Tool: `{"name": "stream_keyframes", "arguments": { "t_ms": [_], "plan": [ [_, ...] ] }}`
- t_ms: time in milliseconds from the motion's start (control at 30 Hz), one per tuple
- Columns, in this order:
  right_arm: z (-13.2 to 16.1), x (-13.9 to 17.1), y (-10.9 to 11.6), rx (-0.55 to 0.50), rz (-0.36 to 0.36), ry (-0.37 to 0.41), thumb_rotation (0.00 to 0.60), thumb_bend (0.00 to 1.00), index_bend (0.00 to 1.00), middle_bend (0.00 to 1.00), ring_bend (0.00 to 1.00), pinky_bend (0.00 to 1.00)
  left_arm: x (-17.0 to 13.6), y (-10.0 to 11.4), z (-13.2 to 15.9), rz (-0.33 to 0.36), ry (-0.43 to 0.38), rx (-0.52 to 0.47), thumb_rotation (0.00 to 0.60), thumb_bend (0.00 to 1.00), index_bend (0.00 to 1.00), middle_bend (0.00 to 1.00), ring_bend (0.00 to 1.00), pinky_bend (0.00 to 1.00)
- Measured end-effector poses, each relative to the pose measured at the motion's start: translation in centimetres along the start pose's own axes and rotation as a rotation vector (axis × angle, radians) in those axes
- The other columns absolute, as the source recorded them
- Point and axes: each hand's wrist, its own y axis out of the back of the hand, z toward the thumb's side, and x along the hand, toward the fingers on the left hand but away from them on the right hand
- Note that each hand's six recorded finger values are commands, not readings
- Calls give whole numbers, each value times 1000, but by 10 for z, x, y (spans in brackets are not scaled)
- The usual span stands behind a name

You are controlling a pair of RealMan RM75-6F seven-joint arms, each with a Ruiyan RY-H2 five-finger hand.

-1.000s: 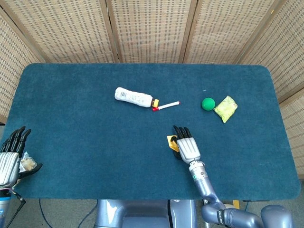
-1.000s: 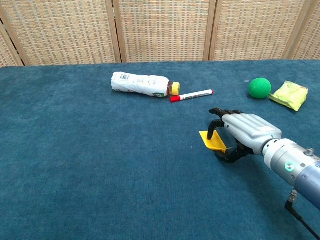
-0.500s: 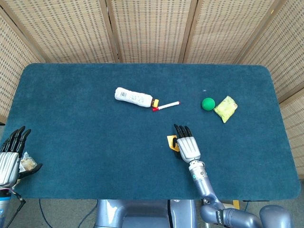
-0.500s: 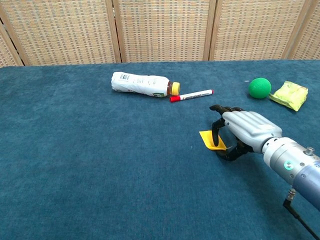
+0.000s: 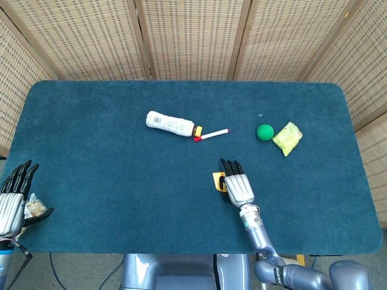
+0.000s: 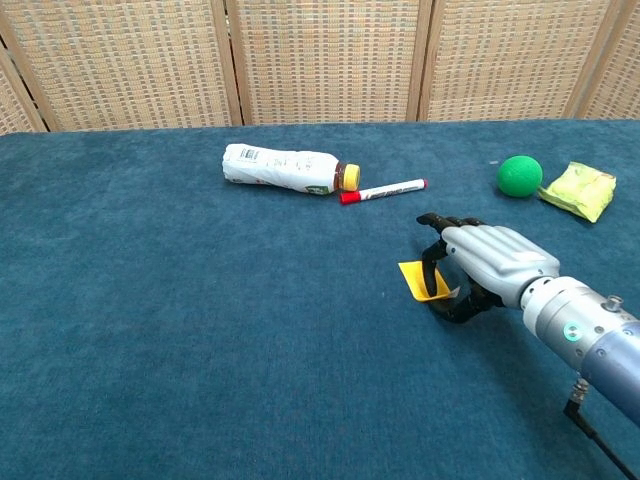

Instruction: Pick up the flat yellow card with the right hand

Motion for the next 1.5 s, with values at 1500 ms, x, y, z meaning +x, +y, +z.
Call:
{"name": "stream_keyframes", "arguments": {
  "t_ms": [1500],
  "plan": [
    [47,-54,69,-36,-127,56,600,598,613,76,0,0,3,0,-3,-5,14,-3,600,100,0,0,0,136]
  ]
}}
